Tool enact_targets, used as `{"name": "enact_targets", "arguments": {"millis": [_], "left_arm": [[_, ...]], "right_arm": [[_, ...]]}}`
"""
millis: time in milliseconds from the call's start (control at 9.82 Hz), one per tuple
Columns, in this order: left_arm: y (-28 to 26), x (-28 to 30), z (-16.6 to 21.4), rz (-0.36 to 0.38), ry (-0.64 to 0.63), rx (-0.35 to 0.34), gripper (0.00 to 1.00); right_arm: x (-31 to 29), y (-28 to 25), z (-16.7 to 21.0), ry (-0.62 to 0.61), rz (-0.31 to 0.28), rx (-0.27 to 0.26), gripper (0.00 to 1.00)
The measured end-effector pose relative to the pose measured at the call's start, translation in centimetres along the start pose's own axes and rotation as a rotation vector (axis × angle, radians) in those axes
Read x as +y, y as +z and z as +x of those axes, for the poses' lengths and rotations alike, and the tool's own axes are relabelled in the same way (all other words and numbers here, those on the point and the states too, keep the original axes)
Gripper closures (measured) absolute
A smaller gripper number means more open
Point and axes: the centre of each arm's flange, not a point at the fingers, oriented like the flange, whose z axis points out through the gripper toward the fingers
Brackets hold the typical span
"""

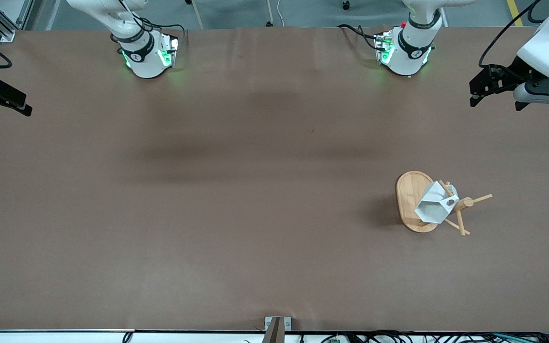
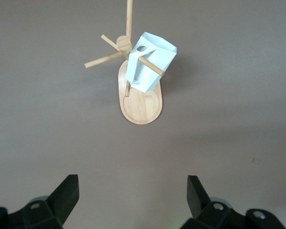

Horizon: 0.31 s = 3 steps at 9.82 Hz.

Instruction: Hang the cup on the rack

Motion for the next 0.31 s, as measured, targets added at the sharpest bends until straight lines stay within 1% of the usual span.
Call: {"name": "enact_targets", "arguments": {"millis": [102,305], "left_arm": [[-0.11,-0.09,0.29,0.003,0.000,-0.001,0.00],[-0.10,-0.19,0.82,0.000,0.000,-0.011,0.00]], "right_arm": [[0.07,0.00,0.00,0.001,0.001,0.000,0.00],[0.15,-0.01,0.01,0.004,0.023,0.001,0.00]]}}
